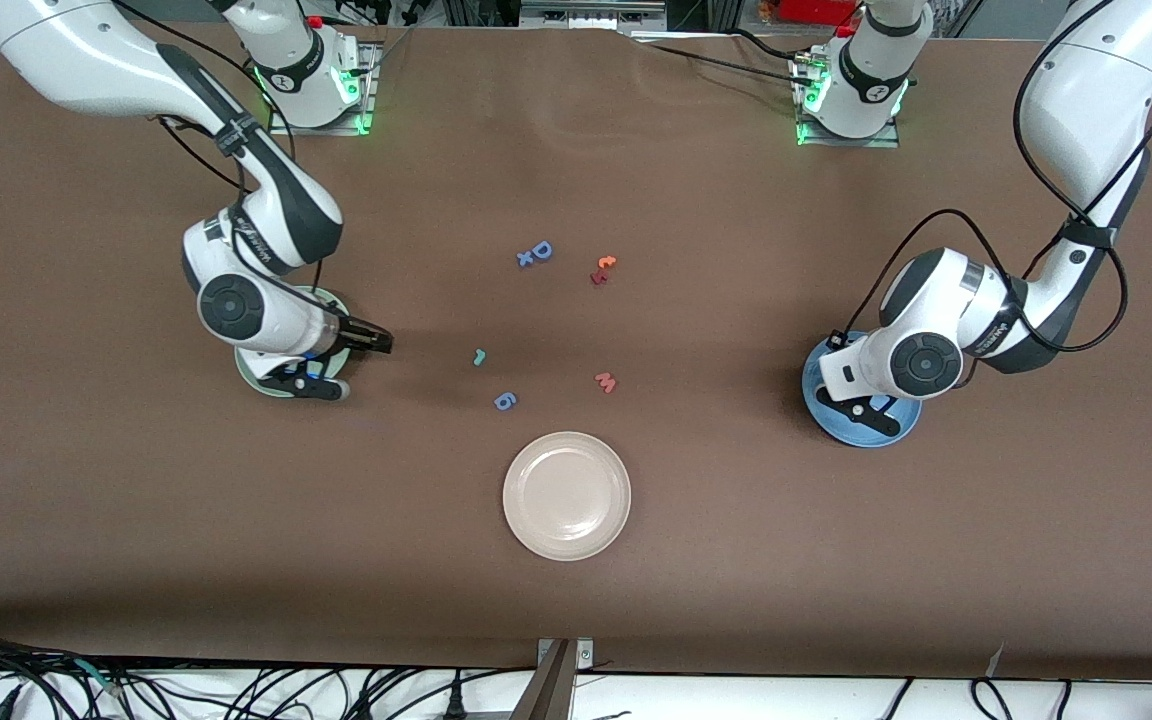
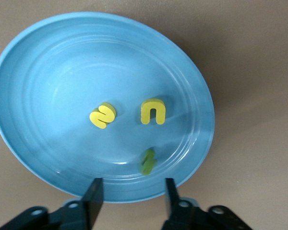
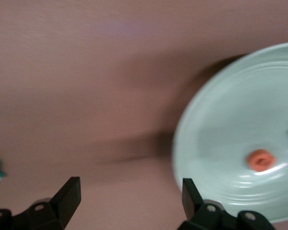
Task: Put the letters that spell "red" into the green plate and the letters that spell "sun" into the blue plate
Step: 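Place the n in the blue plate while the right gripper reaches the cyan r, then grasp the cyan r with the right gripper while the left gripper withdraws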
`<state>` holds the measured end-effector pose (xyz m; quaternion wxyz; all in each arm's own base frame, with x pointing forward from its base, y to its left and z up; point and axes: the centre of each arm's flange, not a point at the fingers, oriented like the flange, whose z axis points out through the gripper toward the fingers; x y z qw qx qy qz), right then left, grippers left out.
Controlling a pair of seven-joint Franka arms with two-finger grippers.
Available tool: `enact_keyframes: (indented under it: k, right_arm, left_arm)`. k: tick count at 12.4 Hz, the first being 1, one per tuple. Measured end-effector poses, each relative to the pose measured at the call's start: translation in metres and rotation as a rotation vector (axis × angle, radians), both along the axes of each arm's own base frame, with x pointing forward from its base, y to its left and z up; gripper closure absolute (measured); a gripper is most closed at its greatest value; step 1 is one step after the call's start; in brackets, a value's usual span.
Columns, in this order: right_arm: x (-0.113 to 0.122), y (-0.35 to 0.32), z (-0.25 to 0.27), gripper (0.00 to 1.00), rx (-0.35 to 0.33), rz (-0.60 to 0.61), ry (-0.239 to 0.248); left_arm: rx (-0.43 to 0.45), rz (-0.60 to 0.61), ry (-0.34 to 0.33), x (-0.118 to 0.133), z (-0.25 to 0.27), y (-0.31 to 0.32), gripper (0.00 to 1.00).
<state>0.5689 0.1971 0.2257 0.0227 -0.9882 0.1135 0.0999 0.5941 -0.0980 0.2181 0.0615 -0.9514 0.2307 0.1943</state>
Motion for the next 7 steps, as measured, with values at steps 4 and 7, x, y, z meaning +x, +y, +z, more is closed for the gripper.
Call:
enact_keyframes:
  k: [4, 7]
  right_arm:
    - [-0.014, 0.097, -0.026, 0.06, 0.092, -0.113, -0.035]
    - [-0.019, 0.139, -0.035, 0.07, 0.072, -0.159, -0.04]
  left_arm:
    - [-0.035, -0.011, -0.069, 0.016, 0.032, -0.019, 0.0]
    - [-0.085, 0.062, -0.156, 0.041, 0.11, -0.022, 0.0]
